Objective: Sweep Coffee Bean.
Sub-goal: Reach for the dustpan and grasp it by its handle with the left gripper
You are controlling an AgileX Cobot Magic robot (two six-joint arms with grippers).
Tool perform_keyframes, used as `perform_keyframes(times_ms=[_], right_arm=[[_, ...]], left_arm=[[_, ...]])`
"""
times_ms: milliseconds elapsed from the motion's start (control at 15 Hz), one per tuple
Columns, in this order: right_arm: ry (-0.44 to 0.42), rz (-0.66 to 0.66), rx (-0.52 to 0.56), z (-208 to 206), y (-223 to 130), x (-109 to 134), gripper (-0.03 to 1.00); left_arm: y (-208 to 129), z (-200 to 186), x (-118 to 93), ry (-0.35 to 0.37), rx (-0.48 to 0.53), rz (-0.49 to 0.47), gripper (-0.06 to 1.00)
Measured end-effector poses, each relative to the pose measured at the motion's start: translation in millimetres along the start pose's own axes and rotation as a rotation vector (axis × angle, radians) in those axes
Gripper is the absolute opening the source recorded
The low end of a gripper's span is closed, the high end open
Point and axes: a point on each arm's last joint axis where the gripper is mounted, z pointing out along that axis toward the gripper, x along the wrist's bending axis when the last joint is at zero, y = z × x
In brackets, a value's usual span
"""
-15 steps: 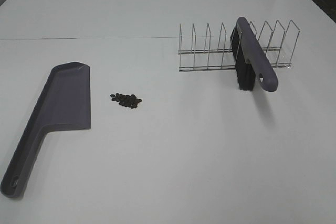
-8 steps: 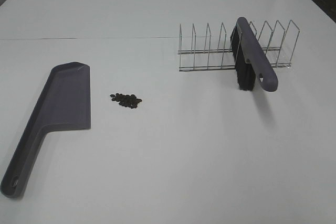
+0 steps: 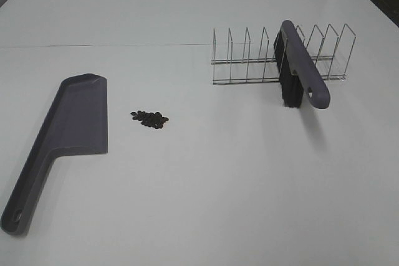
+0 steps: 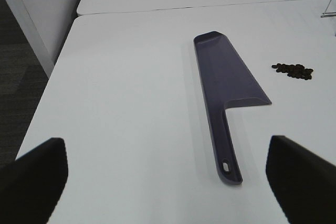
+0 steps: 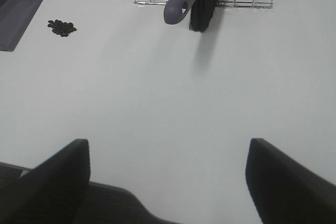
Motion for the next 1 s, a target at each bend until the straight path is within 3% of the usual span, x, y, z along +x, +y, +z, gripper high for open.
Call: perform_keyframes(times_ms=[1000], right_arm=[[-0.001, 0.001, 0.000, 0.0, 0.0, -0.1, 0.77]], left_arm=[[-0.2, 0.2, 0.0, 0.000, 0.001, 0.000, 0.95]])
